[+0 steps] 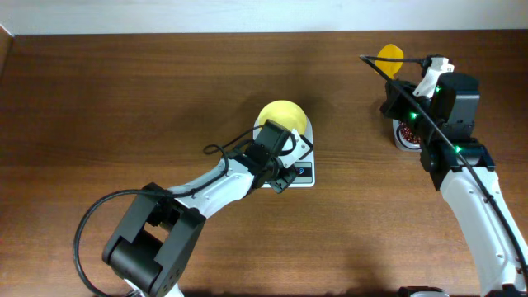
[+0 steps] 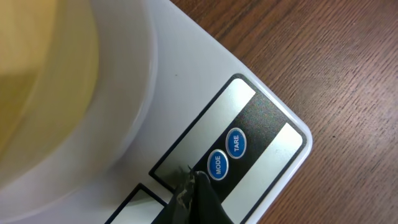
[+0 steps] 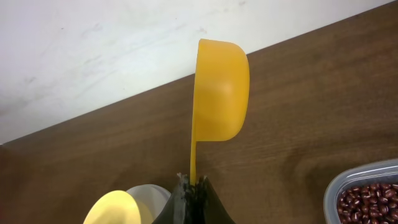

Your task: Scoop item into bowl and weigh 50g on scale

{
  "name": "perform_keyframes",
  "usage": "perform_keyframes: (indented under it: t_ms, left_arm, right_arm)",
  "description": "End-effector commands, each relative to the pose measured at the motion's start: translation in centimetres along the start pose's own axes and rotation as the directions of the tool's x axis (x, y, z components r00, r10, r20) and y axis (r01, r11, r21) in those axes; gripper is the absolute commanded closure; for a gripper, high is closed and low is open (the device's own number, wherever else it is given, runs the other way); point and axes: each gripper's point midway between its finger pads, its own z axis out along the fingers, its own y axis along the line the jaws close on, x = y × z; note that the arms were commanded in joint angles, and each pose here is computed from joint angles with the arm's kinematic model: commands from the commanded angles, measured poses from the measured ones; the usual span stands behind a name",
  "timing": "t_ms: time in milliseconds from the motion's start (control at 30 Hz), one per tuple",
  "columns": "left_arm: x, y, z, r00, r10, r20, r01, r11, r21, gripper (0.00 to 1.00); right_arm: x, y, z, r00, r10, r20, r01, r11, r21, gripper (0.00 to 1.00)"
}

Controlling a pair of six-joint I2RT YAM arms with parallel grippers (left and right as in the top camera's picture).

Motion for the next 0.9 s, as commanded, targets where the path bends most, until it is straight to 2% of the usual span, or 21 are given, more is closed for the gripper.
perform_keyframes:
  t_ms: [0,633,767,867]
  left_arm:
    - [0.4,-0.6,0.7,1.000,0.017,-0.009,-0.017,0.999,0.031,1.00]
    - [0.9,-0.8,1.4,1.000,0.004,-0.023,-0.002,0.998,0.057,1.00]
    - [-0.7,-0.4,-2.1,1.000,0.011,0.002,-0.011,1.000,0.009,1.00]
    - [-3.9,-0.4,-6.7,0.992,0.036,0.124,-0.033,0.999,-0.026,1.00]
  right_arm:
    - [-0.9,0.3,-0.5,1.000,-0.017,0.026,0.017,1.000,-0.003,0.96]
    - [-0.5,0.1,-0.4,1.000,-0.011,0.006,0.011,1.000,0.004,0.96]
    - [-0.5,0.1,-0.4,1.000,-0.011,0.007,0.011,1.000,0.003,0.96]
    - [-0.5,0.1,-0.4,1.000,-0.012,0.007,0.012,1.000,0.004,0.96]
